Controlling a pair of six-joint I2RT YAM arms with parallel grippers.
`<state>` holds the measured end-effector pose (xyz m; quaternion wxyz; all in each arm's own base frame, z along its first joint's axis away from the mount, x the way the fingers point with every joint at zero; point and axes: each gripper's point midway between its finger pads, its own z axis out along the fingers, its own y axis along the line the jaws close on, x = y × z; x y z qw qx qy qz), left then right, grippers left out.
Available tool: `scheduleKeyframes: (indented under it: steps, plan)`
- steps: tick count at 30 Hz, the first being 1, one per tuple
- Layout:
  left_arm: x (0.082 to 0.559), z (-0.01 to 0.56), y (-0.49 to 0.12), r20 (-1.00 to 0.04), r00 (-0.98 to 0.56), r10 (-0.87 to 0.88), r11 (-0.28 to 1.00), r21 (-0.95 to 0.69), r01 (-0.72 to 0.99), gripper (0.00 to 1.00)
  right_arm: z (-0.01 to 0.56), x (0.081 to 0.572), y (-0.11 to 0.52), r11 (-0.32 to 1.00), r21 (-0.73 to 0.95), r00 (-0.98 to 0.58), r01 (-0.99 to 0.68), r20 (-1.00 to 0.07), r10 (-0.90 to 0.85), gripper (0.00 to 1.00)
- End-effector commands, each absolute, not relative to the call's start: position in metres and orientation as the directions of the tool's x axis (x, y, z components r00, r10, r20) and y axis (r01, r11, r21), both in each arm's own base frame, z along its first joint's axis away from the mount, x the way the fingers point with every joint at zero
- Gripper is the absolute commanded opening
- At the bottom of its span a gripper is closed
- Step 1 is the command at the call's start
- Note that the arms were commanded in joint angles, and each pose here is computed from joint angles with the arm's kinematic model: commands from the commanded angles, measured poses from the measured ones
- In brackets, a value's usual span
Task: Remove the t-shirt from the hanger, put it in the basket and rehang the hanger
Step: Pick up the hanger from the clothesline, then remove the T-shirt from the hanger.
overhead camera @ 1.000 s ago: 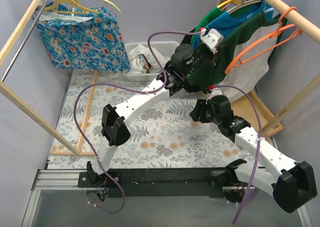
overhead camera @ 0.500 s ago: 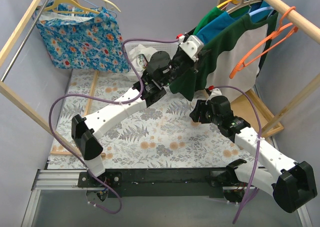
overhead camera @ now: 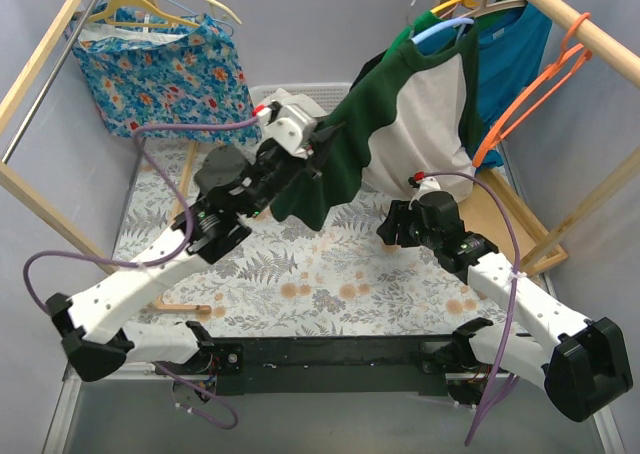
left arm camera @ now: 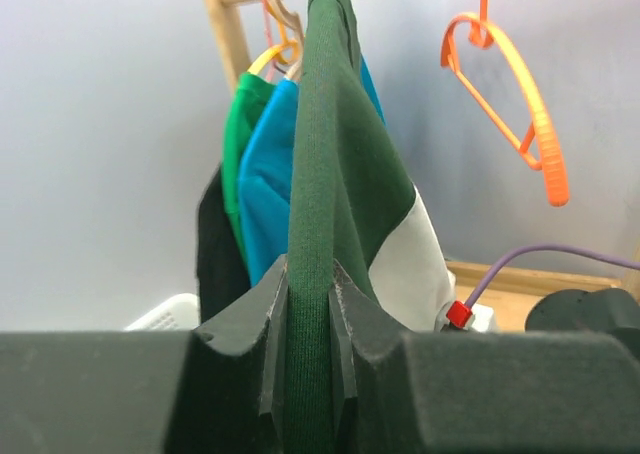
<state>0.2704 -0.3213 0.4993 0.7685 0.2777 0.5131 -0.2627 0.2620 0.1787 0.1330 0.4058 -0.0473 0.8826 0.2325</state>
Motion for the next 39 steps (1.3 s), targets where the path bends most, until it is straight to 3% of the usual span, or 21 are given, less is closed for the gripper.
scheduleKeyframes:
  steps: [1, 13, 19, 26, 30, 34, 39]
  plan:
    - [0.224, 0.572, -0.239, -0.856, 0.450, -0.252, 0.776, 0.099, 0.623, 0.00, 0.158, 0.274, 0.187, 0.869, 0.363, -0.597, -0.336, -0.796, 0.102, 0.62]
    - [0.168, 0.633, -0.128, -0.762, 0.568, -0.311, 0.865, 0.021, 0.502, 0.00, 0.177, 0.284, 0.198, 0.851, 0.347, -0.569, -0.393, -0.819, 0.071, 0.63]
    - [0.170, 0.623, -0.140, -0.815, 0.520, -0.257, 0.843, 0.074, 0.532, 0.00, 0.203, 0.289, 0.199, 0.847, 0.312, -0.517, -0.431, -0.854, 0.052, 0.63]
    - [0.165, 0.569, -0.163, -0.891, 0.421, -0.172, 0.769, 0.146, 0.623, 0.00, 0.247, 0.283, 0.196, 0.821, 0.208, -0.410, -0.531, -0.911, -0.035, 0.64]
    - [0.149, 0.545, -0.173, -0.915, 0.382, -0.128, 0.685, 0.197, 0.702, 0.00, 0.287, 0.278, 0.188, 0.810, 0.109, -0.285, -0.576, -0.956, -0.074, 0.66]
    - [0.143, 0.540, -0.160, -0.921, 0.364, -0.137, 0.694, 0.173, 0.699, 0.00, 0.341, 0.274, 0.178, 0.815, 0.016, -0.119, -0.579, -0.991, -0.065, 0.68]
    - [0.121, 0.538, -0.150, -0.922, 0.357, -0.151, 0.642, 0.183, 0.745, 0.00, 0.439, 0.259, 0.167, 0.800, -0.173, 0.234, -0.575, -0.971, -0.041, 0.72]
